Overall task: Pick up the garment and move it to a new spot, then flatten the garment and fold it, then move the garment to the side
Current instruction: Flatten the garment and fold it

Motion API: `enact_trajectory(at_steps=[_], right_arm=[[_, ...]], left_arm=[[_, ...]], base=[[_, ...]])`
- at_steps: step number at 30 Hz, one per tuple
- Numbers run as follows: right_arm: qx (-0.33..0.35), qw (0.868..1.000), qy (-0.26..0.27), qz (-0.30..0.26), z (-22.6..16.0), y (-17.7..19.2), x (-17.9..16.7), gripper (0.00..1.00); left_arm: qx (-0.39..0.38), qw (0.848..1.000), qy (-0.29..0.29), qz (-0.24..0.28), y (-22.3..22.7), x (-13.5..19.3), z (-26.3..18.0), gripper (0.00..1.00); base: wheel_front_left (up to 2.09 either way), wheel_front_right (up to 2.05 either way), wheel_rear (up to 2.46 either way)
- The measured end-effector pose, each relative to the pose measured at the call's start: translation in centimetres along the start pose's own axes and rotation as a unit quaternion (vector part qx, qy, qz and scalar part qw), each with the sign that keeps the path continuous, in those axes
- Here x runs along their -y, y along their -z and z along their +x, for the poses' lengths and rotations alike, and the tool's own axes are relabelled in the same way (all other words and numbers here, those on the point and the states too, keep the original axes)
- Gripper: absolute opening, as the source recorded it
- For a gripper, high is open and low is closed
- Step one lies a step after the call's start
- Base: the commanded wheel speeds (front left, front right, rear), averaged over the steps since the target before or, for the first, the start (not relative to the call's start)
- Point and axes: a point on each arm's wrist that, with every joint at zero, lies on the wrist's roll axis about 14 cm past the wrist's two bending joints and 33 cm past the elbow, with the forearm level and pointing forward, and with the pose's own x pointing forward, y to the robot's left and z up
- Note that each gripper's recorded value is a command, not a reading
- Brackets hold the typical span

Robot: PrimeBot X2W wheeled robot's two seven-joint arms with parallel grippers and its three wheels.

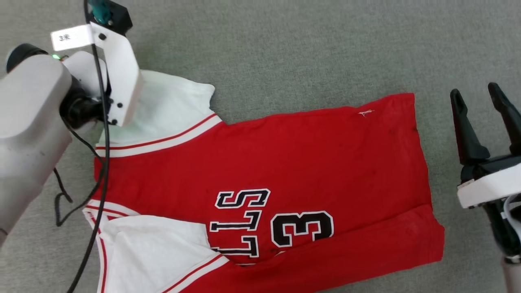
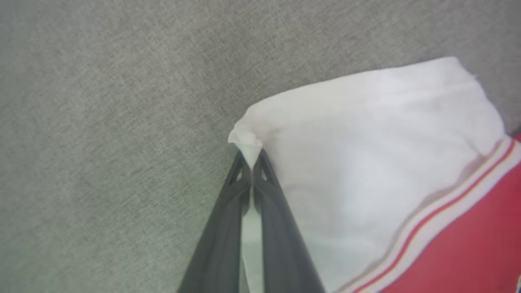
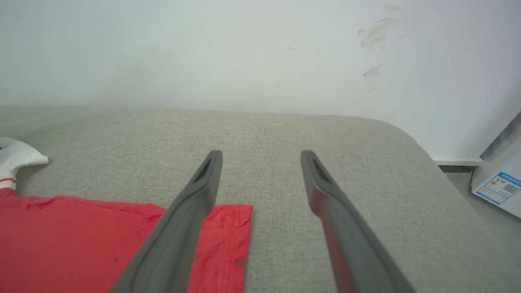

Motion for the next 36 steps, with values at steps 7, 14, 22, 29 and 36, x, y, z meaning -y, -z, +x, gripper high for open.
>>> enact_trajectory(at_steps=[7, 14, 22, 29, 36], right_arm=[[-0.059, 0.996, -0.053, -0.048, 0.8, -1.8, -0.1, 1.0], [-0.201, 0.969, -0.109, -0.091, 1.5, 0.0, -0.9, 1.0], [-0.363, 0.913, -0.148, -0.108, 1.5, 3.9, -2.2, 1.0], [-0.418, 0.886, -0.145, -0.139, 3.4, 6.9, -2.4, 1.0], [-0.472, 0.853, -0.153, -0.163, 3.6, 11.6, -3.2, 1.0]], left_arm=[[0.091, 0.996, -0.008, 0.022, -2.8, 1.1, -4.0, 0.0], [0.15, 0.988, -0.013, 0.048, -3.5, 2.0, -7.5, 0.0], [0.173, 0.983, -0.013, 0.056, -2.9, 2.4, -9.0, 0.0], [0.19, 0.98, -0.006, 0.054, -3.8, 2.1, -8.6, 0.0], [0.184, 0.982, -0.004, 0.051, -3.4, 1.4, -7.2, 0.0]], base=[[0.0, 0.0, 0.0], [0.0, 0.0, 0.0], [0.0, 0.0, 0.0], [0.0, 0.0, 0.0], [0.0, 0.0, 0.0]])
